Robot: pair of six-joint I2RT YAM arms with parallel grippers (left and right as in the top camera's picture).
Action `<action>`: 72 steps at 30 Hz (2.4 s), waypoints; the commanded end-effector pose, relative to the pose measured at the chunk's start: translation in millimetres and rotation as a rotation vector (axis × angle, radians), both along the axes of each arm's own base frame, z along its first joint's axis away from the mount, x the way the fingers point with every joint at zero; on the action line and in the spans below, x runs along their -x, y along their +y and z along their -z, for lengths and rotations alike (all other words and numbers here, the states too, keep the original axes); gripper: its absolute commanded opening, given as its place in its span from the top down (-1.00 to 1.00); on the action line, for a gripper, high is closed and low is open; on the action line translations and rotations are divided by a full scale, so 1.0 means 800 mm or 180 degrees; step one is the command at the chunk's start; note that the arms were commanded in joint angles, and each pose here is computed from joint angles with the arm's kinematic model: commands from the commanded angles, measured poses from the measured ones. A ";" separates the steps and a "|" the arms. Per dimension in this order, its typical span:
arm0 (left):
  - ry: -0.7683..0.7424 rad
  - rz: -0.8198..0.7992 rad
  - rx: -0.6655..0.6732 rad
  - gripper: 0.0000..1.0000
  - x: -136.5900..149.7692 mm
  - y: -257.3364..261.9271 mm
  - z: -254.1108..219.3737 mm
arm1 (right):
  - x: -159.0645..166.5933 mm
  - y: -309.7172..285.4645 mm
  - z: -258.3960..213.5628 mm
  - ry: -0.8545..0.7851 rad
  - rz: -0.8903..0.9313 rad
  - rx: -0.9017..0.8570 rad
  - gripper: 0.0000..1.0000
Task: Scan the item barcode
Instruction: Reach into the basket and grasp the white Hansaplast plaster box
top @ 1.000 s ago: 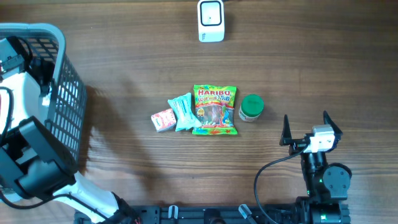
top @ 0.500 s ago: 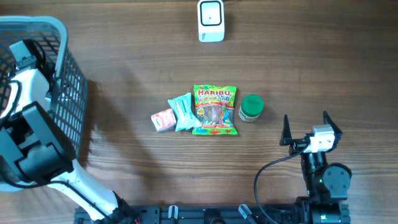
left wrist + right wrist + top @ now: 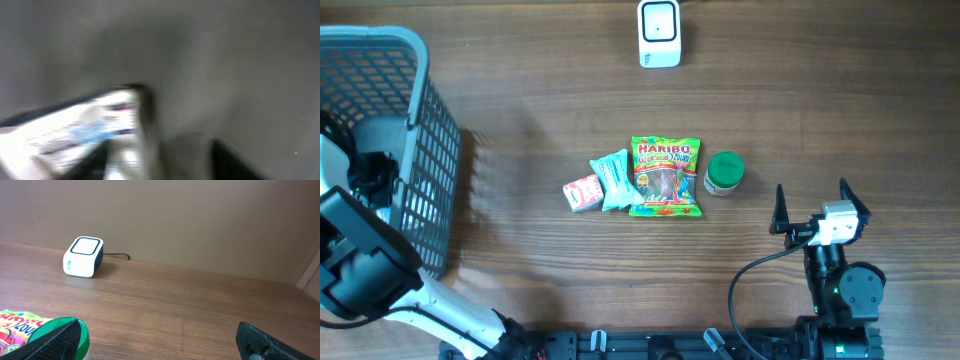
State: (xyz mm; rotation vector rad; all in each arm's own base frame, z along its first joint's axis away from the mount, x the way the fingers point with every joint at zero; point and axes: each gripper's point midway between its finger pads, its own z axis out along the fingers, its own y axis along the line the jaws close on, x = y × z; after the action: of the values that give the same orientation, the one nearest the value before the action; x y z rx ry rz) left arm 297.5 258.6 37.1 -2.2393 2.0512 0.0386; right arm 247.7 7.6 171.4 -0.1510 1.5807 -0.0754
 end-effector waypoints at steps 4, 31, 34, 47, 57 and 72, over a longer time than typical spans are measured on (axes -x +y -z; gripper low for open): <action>-0.0459 -0.0052 -0.0249 -1.00 -0.012 -0.006 -0.071 | 0.000 0.002 -0.002 -0.0022 -0.0035 0.0041 -0.99; 0.0166 -0.0140 -0.0201 -1.00 0.042 -0.065 -0.041 | 0.000 0.002 -0.002 -0.0022 -0.0035 0.0041 -0.99; 0.0199 -0.0139 -0.0177 -1.00 0.045 -0.067 -0.039 | 0.000 0.002 -0.002 -0.0022 -0.0035 0.0040 -1.00; 0.0125 -0.0273 -0.0276 -1.00 0.058 -0.071 0.026 | 0.000 0.002 -0.002 -0.0022 -0.0035 0.0040 -0.98; 0.0182 -0.0295 -0.0243 -0.23 0.069 -0.078 0.037 | 0.000 0.002 -0.002 -0.0022 -0.0035 0.0040 -0.99; -0.0860 0.0125 -0.1045 0.74 -0.001 -0.031 -0.177 | 0.000 0.002 -0.002 -0.0022 -0.0035 0.0041 -1.00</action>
State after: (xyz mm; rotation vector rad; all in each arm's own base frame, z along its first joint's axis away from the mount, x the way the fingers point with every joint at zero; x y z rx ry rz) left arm 287.7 229.3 127.0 -2.0074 1.8534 0.0941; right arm 247.7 7.6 171.4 -0.1510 1.5807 -0.0754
